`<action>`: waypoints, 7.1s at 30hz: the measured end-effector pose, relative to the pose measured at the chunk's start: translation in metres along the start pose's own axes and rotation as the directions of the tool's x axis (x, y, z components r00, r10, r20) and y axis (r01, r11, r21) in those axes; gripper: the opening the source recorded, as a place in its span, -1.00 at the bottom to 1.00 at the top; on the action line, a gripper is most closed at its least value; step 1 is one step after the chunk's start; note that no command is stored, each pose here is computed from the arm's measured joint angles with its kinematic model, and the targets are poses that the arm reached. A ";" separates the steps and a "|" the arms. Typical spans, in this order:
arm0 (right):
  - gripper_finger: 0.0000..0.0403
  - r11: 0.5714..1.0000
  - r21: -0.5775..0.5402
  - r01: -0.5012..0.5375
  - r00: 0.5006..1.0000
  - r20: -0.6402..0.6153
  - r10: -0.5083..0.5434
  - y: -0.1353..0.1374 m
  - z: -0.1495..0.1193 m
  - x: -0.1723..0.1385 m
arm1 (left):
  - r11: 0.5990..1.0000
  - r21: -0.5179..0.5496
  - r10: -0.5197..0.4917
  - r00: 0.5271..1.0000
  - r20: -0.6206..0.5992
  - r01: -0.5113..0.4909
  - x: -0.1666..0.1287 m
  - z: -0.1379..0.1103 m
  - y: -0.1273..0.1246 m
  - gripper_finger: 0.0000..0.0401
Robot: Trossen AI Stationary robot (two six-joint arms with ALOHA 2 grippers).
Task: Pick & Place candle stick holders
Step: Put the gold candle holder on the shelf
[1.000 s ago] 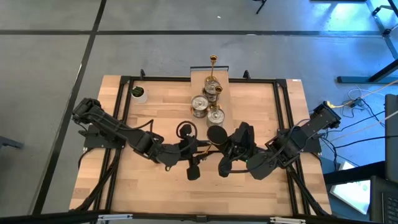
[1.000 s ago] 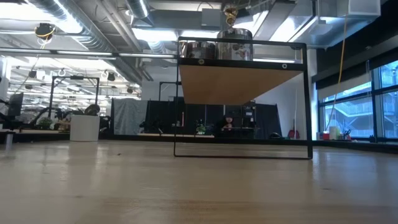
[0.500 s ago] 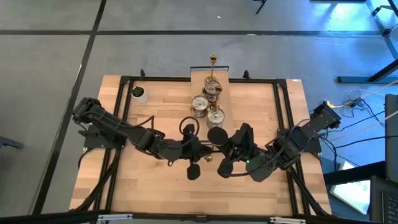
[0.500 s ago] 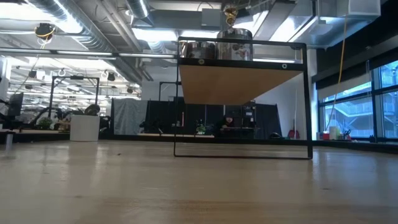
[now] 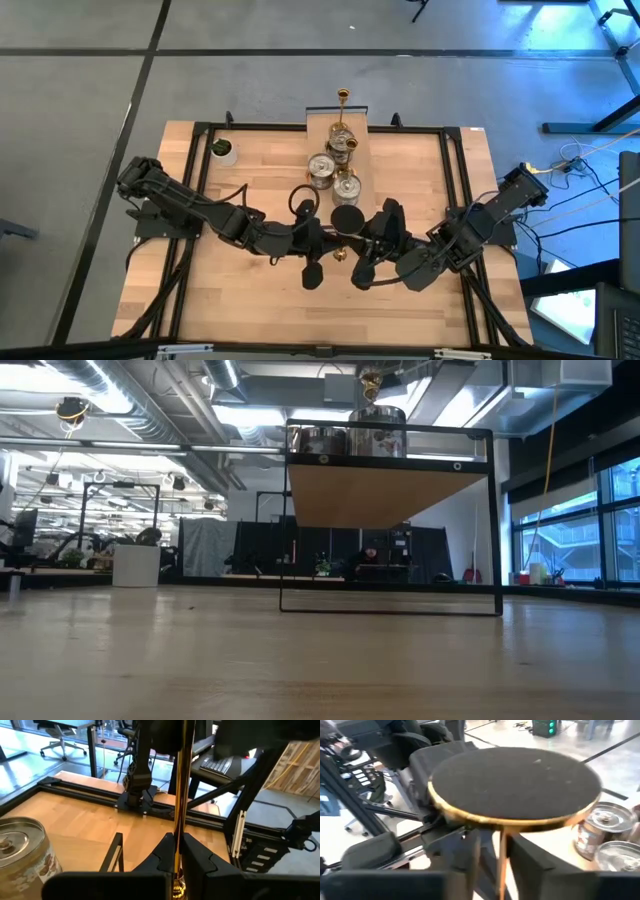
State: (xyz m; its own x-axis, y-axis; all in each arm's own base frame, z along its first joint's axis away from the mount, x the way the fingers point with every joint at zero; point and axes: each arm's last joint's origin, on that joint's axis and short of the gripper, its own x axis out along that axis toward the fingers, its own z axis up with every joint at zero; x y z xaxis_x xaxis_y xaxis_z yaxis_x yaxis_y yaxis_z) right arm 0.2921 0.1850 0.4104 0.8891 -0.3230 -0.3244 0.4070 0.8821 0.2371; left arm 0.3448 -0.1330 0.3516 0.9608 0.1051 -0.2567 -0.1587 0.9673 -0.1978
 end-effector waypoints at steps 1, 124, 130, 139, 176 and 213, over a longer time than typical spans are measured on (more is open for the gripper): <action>-0.43 1.000 0.005 -0.009 1.000 -0.002 0.009 0.001 0.000 0.000 | 1.000 -0.002 0.003 1.000 0.004 -0.003 0.000 0.000 0.000 -0.96; 0.32 0.425 0.106 -0.899 0.415 -0.108 0.904 -0.099 -0.081 -0.135 | 0.785 -0.112 0.618 0.783 0.072 -0.610 0.082 -0.038 0.021 -0.96; 0.32 0.424 0.108 -0.899 0.413 -0.107 0.904 -0.099 -0.081 -0.135 | 0.777 -0.116 0.627 0.776 0.063 -0.618 0.088 -0.047 0.022 -0.96; 0.32 0.404 0.113 -0.908 0.392 -0.118 0.912 -0.099 -0.082 -0.136 | 0.767 -0.120 0.639 0.766 0.062 -0.630 0.090 -0.050 0.022 -0.96; 0.32 0.405 0.120 -0.907 0.392 -0.118 0.913 -0.099 -0.082 -0.136 | 0.765 -0.100 0.641 0.767 0.022 -0.636 0.089 -0.057 0.024 -0.91; 0.32 0.407 0.109 -0.907 0.395 -0.116 0.911 -0.099 -0.081 -0.136 | 0.779 -0.094 0.623 0.782 0.004 -0.620 0.090 -0.058 0.023 -0.57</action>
State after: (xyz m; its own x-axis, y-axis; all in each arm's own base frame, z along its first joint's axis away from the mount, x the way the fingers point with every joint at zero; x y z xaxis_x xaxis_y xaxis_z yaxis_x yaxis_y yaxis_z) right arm 0.1140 0.1691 0.3562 0.6980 0.7158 -0.0185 -0.6177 0.6150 0.4902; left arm 0.4139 -0.1147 0.2690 0.6536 0.6858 -0.3200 -0.7406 0.6667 -0.0839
